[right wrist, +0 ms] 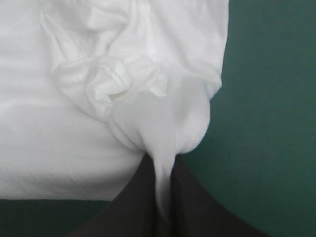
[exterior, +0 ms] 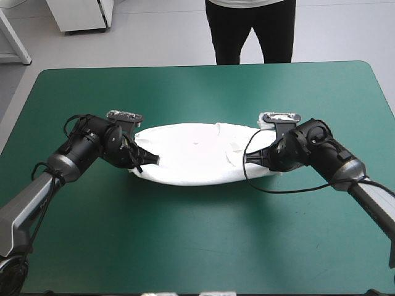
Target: Fold the cloth
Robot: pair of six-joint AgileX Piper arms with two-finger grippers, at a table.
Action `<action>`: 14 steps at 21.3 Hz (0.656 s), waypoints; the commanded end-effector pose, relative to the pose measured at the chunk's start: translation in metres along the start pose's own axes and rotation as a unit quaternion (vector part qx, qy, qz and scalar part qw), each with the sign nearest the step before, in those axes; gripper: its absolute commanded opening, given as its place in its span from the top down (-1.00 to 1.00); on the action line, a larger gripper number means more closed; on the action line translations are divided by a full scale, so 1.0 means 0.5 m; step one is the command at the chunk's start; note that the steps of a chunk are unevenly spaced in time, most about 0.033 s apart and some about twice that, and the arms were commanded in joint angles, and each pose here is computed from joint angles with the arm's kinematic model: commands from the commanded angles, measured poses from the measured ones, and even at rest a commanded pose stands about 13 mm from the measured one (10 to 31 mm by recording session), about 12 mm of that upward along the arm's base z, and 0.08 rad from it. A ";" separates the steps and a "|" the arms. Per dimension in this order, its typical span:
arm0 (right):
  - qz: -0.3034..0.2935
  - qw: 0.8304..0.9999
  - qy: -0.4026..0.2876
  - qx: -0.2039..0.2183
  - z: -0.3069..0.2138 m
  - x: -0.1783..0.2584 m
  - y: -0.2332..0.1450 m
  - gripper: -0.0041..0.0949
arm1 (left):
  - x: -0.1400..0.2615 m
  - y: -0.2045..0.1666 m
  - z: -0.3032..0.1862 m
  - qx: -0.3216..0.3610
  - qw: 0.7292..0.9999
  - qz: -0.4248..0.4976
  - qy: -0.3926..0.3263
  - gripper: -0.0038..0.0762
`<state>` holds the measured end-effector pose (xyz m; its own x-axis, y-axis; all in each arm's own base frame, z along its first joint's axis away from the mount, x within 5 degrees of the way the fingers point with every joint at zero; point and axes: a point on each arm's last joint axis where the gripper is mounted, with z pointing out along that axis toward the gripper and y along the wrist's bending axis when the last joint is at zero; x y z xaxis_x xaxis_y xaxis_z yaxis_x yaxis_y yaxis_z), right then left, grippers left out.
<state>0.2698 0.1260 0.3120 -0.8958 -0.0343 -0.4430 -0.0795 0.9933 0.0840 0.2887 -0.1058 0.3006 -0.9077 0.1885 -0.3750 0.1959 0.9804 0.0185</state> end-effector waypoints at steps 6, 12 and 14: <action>0.023 0.994 -0.106 0.017 0.012 -0.191 -0.069 0.95 | -0.177 0.025 0.022 -0.030 0.995 -0.011 -0.092 0.93; 0.035 0.995 -0.090 0.007 0.096 -0.260 -0.096 0.95 | -0.263 0.045 0.091 -0.029 0.994 -0.026 -0.102 0.93; 0.039 0.996 -0.085 0.004 0.121 -0.270 -0.097 0.95 | -0.277 0.045 0.112 -0.030 0.994 -0.027 -0.101 0.93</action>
<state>0.4122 0.0942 0.2908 -0.8690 0.0599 -0.4912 0.0093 0.9944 0.1049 0.4315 -0.1131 0.2749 -0.8767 0.1386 -0.4607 0.1271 0.9903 0.0561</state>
